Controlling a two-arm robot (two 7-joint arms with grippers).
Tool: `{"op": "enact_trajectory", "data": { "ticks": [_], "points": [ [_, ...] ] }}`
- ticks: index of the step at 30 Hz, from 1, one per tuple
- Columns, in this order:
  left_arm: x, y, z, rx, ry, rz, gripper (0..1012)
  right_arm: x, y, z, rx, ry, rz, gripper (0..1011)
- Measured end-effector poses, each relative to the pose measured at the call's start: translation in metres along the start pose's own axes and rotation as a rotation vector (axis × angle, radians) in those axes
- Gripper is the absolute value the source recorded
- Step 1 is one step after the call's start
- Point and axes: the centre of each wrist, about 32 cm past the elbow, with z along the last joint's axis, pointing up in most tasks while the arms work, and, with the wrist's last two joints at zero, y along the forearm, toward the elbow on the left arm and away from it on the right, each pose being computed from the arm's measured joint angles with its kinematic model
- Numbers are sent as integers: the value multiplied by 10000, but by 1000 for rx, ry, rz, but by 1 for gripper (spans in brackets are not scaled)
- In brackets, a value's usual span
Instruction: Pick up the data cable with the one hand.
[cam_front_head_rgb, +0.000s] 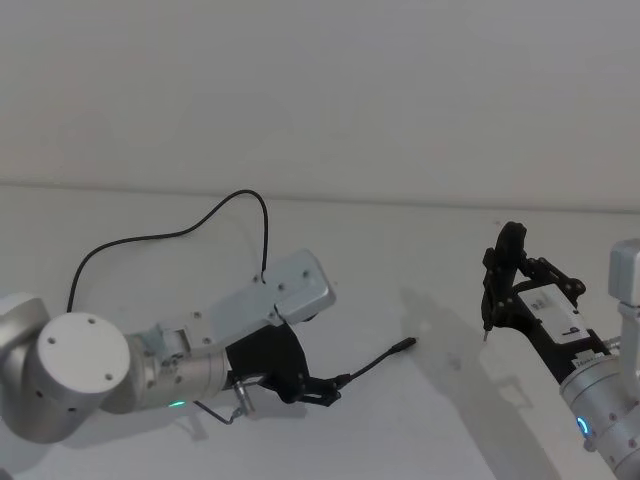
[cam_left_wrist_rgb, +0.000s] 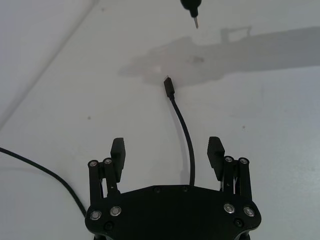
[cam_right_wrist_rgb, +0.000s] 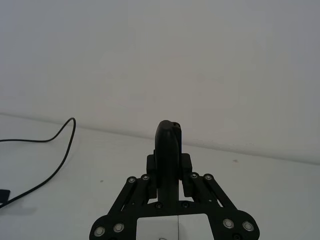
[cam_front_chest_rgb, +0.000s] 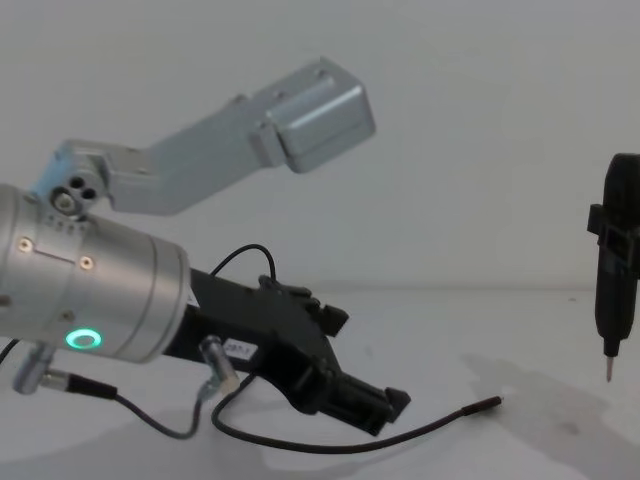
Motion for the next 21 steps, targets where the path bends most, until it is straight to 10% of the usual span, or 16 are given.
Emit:
{"op": "enact_trajectory", "data": {
  "ticks": [21],
  "points": [
    [-45,-320,-37,75,18,9,1001,0,0,0,0,0,0,268]
  ]
}}
